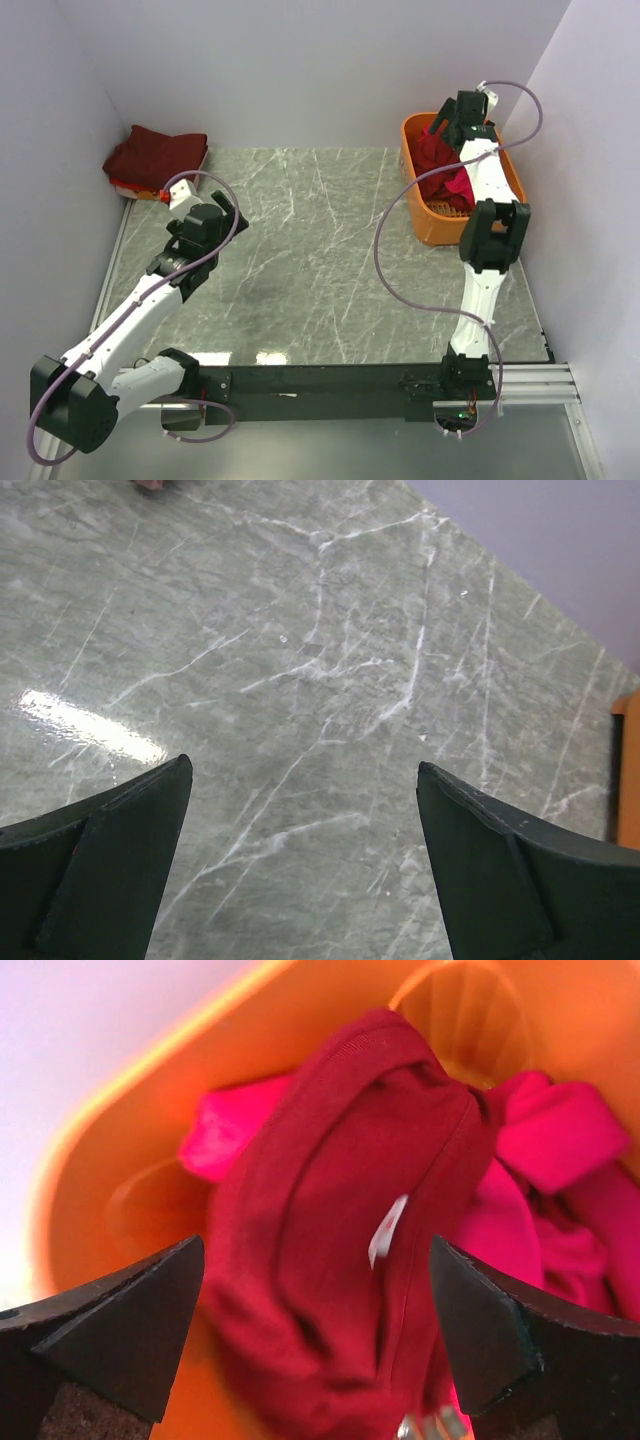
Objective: Fold and stack the t-shirts
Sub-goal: Grab the tshirt from the pile, then move the tshirt to the center of the board
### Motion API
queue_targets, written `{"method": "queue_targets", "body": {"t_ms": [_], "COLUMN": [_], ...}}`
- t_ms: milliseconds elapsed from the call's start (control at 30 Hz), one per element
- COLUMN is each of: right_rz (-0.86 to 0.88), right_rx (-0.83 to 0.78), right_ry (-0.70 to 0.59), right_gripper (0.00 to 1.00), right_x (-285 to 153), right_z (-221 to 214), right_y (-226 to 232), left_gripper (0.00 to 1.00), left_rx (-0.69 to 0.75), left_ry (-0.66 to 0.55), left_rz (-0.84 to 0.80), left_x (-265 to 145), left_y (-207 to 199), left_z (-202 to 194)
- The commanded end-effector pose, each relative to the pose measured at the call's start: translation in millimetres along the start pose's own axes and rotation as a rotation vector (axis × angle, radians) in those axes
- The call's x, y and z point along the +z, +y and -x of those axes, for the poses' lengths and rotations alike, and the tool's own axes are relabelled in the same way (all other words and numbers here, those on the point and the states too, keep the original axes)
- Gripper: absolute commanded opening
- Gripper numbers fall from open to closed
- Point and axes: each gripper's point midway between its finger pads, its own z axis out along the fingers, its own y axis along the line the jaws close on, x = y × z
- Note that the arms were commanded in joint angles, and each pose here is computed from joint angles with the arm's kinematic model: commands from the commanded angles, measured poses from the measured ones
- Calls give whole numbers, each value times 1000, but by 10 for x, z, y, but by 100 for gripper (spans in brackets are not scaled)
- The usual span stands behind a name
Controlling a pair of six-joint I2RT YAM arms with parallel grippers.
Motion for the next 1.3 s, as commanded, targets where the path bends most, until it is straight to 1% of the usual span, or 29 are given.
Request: {"method": "queue_targets", "body": {"t_ms": [0, 67, 100, 133, 167, 200, 267, 300, 367, 400, 433, 467, 533, 567, 600, 633, 667, 733, 767, 833, 867, 933, 967, 1000, 1067, 1100, 1233, 1267], "right_rz": [-26, -1, 14, 30, 48, 66, 81, 99, 119, 133, 139, 155, 154, 162, 178, 180, 216, 252, 326, 411, 506, 618, 685, 830, 978, 1106, 1332, 1347], "right_rx": [-50, -45, -50, -49, -47, -38, -27, -24, -22, -14, -14, -8, -20, -35, -51, -58, -62, -82, -91, -126, -147, -188, -195, -218, -230, -247, -273, -263], "right_ry": [13, 27, 40, 46, 44, 35, 10, -16, -59, -104, -128, -175, -236, -260, -327, -359, -412, -453, -480, -496, -502, -494, -502, -466, -440, -398, -359, -354], "right_gripper": [98, 94, 83, 74, 56, 22, 9, 2, 0, 0, 0, 0, 0, 0, 0, 0, 0, 0, 0, 0, 0, 0, 0, 0, 0, 0, 0, 0], "right_x": [141, 233, 288, 304, 328, 295, 232, 125, -15, -219, -336, -584, -877, -987, -1335, -1495, -1837, -2144, -2463, -2775, -3084, -3387, -3610, -3883, -4221, -4470, -5066, -5101], "right_z": [11, -53, -115, -141, -163, -125, -21, 108, 282, 492, 592, 784, 963, 970, 1177, 1249, 1361, 1453, 1499, 1484, 1439, 1324, 1309, 1126, 994, 825, 625, 617], "right_y": [-36, -11, -8, 9, 35, 74, 116, 169, 215, 254, 279, 308, 333, 391, 435, 453, 588, 668, 843, 1046, 1261, 1506, 1602, 1866, 2069, 2246, 2518, 2536], "left_gripper": [99, 100, 99, 99, 100, 100, 99, 99, 99, 99, 99, 99, 100, 100, 99, 99, 100, 99, 99, 99, 99, 100, 99, 99, 99, 99, 99, 99], "left_rx": [12, 12, 15, 15, 16, 16, 15, 13, 10, 6, 5, 2, -3, -4, -7, -7, -11, -12, -13, -24, -29, -35, -42, -46, -58, -68, -96, -112], "left_ry": [-19, -18, -18, -16, -17, -18, -13, -16, -16, -14, -12, -12, -11, -7, -3, -2, 2, 9, 13, 13, 14, 15, 9, 14, 6, 7, 7, -4], "left_rz": [19, 20, 26, 28, 29, 32, 29, 26, 21, 13, 8, 4, -5, -7, -15, -18, -23, -33, -34, -44, -46, -48, -51, -42, -38, -32, 9, 10], "left_x": [39, 45, 50, 57, 55, 59, 59, 53, 48, 38, 34, 29, 18, 15, 8, 4, -6, -21, -27, -56, -77, -104, -132, -149, -199, -217, -316, -359], "left_y": [5, -2, 8, 12, 10, 15, 7, 1, -1, -14, -24, -29, -46, -45, -62, -67, -78, -92, -94, -108, -105, -91, -89, -61, -28, -9, 142, 164], "left_z": [35, 37, 36, 29, 33, 33, 29, 39, 42, 37, 37, 38, 42, 35, 33, 33, 34, 25, 23, 37, 46, 46, 71, 61, 90, 90, 79, 113]}}
